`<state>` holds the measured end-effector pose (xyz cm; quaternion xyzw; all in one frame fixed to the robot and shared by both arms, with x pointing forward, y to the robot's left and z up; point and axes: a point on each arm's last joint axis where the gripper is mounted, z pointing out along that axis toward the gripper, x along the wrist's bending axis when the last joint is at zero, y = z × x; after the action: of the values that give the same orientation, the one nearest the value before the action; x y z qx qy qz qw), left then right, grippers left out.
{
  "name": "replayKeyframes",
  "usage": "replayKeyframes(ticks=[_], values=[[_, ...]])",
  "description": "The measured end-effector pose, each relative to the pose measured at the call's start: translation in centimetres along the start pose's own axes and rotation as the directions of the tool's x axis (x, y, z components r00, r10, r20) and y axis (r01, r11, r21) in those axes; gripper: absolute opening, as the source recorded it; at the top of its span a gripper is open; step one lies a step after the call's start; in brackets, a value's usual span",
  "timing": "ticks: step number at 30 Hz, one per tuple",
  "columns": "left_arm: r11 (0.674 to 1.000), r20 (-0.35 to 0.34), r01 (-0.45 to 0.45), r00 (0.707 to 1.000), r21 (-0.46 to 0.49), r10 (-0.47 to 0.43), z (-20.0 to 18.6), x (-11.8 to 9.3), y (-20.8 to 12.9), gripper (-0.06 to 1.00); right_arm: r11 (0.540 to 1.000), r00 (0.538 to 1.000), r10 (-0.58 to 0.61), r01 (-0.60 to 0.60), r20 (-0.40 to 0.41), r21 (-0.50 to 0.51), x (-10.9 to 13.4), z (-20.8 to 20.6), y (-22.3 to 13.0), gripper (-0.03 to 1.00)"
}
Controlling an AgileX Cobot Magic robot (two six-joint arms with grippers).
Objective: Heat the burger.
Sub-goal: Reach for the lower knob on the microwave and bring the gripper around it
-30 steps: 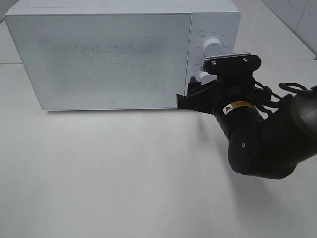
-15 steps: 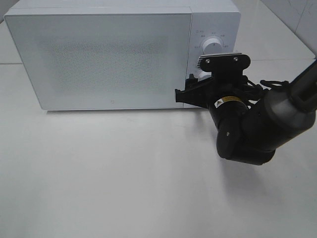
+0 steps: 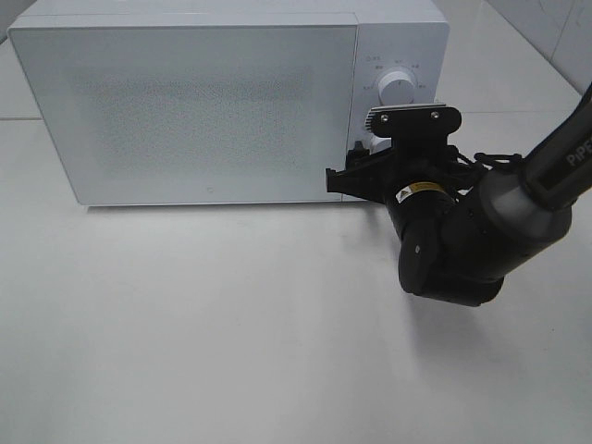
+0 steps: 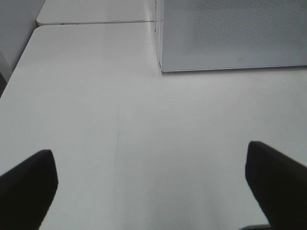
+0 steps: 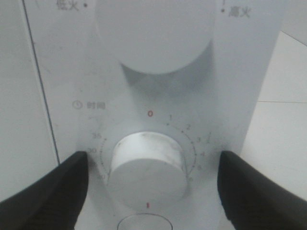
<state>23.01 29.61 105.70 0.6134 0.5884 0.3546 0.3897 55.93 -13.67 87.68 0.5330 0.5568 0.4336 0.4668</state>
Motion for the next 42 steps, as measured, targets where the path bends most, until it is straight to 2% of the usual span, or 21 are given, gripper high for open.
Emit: replayKeyframes(ticks=[8, 12, 15, 19, 34, 36, 38, 39, 40, 41, 42], values=[[1.0, -0.002, -0.001, 1.0, 0.0, 0.001, 0.0, 0.02, 0.0, 0.99, 1.0, 1.0, 0.001, -0.001, 0.0, 0.009, 0.07, 0.06, -0.18, 0.64], [1.0, -0.002, -0.001, 1.0, 0.0, 0.001, 0.0, 0.02, 0.0, 0.99, 1.0, 1.0, 0.002, -0.002, -0.002, 0.008, 0.28, 0.03, -0.15, 0.54], [1.0, -0.002, -0.001, 1.0, 0.0, 0.001, 0.0, 0.02, 0.0, 0.99, 1.0, 1.0, 0.0, 0.0, -0.002, 0.007, 0.29, 0.04, -0.12, 0.52], [1.0, -0.002, -0.001, 1.0, 0.0, 0.001, 0.0, 0.02, 0.0, 0.99, 1.0, 1.0, 0.003, -0.003, -0.001, 0.009, 0.35, -0.02, -0.07, 0.44], [1.0, -0.002, -0.001, 1.0, 0.0, 0.001, 0.0, 0.02, 0.0, 0.99, 0.999, 1.0, 0.028, -0.027, -0.011, 0.032, 0.4, -0.15, 0.4, 0.44], [1.0, -0.002, -0.001, 1.0, 0.0, 0.001, 0.0, 0.02, 0.0, 0.99, 0.991, 0.991, 0.13, -0.129, -0.016, 0.031, 0.48, -0.16, 0.43, 0.44], [1.0, -0.002, -0.001, 1.0, 0.0, 0.001, 0.0, 0.02, 0.0, 0.99, 0.984, 0.985, 0.173, -0.173, -0.018, 0.031, 0.51, -0.16, 0.44, 0.44], [1.0, -0.002, -0.001, 1.0, 0.0, 0.001, 0.0, 0.02, 0.0, 0.99, 0.966, 0.966, 0.257, -0.256, -0.022, 0.034, 0.56, -0.18, 0.42, 0.44], [1.0, -0.002, -0.001, 1.0, 0.0, 0.001, 0.0, 0.02, 0.0, 0.99, 0.966, 0.966, 0.257, -0.256, -0.022, 0.034, 0.56, -0.18, 0.42, 0.44], [1.0, -0.002, -0.001, 1.0, 0.0, 0.001, 0.0, 0.02, 0.0, 0.99, 0.939, 0.938, 0.344, -0.343, -0.034, 0.038, 0.56, -0.16, 0.41, 0.44], [1.0, -0.002, -0.001, 1.0, 0.0, 0.001, 0.0, 0.02, 0.0, 0.99, 0.939, 0.938, 0.344, -0.343, -0.034, 0.038, 0.56, -0.16, 0.41, 0.44]])
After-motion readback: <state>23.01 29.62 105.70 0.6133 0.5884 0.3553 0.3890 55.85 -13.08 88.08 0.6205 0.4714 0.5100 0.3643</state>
